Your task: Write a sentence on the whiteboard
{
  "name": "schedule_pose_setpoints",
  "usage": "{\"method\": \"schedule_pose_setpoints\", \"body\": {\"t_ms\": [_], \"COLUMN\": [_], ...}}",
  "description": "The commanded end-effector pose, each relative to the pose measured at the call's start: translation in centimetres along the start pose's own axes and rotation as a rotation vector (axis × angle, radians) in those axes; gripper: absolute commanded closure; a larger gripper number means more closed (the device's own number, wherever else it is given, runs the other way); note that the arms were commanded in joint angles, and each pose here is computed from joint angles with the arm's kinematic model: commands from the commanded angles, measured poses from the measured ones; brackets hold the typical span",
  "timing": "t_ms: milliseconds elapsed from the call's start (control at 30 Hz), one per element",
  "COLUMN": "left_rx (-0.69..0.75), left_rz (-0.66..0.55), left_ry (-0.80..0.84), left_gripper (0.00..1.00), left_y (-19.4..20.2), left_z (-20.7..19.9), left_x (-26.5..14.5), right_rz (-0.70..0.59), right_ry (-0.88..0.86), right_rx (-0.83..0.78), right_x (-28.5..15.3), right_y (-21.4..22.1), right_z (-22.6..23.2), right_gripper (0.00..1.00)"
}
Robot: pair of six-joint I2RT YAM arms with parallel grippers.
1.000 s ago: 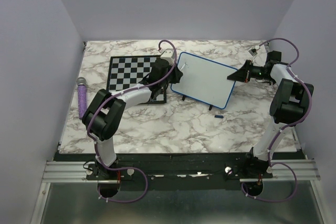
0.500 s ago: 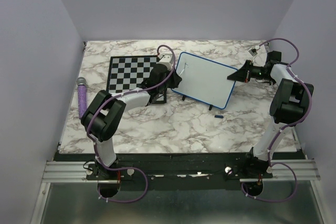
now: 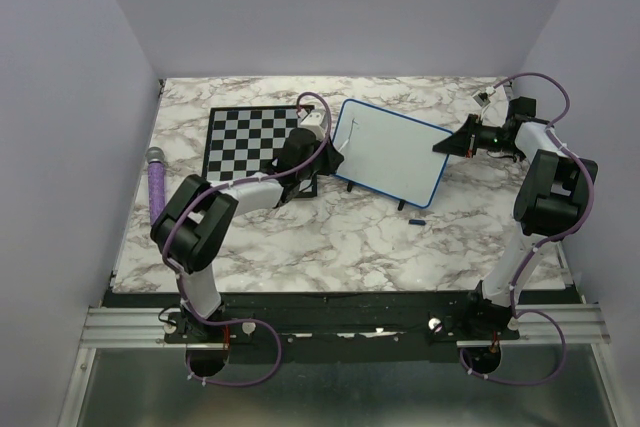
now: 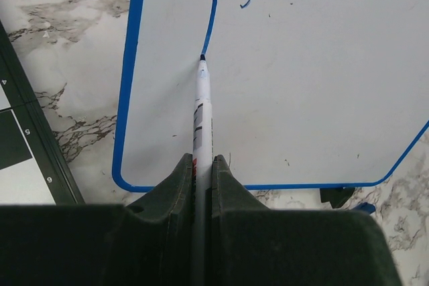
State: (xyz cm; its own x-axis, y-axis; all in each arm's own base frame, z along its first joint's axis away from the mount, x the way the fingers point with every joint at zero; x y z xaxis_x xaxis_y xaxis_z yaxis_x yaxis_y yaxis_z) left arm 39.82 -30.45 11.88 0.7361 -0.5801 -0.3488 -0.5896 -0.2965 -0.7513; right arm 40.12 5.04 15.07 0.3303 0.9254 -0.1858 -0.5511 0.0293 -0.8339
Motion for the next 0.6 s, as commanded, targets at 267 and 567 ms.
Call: {"method": "schedule_pose_setpoints", "body": {"t_ms": [267, 567], "left_rx": [0.009, 0.010], "left_rz": [-0.060, -0.034], "left_ry": [0.068, 0.057], "left_gripper": [1.00, 1.00], "left_y": [-3.2, -2.9], "left_z": [-3.1, -2.8], "left_x": [-1.7, -0.5], "right_rz": [0.021, 0.021], "right_ry": [0.052, 0.052], "right_rx": [-0.096, -0.093], "right_x": [-0.5, -0.4], "right_y": [-0.4, -0.3], "right_z": [-1.7, -1.8], "right_gripper": [0.99, 1.00]}}
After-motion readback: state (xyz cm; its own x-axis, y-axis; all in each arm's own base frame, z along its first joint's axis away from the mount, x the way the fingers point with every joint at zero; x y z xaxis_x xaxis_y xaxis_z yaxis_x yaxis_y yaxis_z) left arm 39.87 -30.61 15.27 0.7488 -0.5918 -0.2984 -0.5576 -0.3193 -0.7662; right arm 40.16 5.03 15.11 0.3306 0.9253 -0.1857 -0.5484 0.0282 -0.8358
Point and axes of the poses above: each gripper's point midway between its finger pads, its own x axis out along the fingers, its own z axis along the line the jaws close on, y = z × x, the point moved 1 cm from there along -x, back along the fingers, and after that the axes turned 8 degrees about -x, right-handed, at the moved point
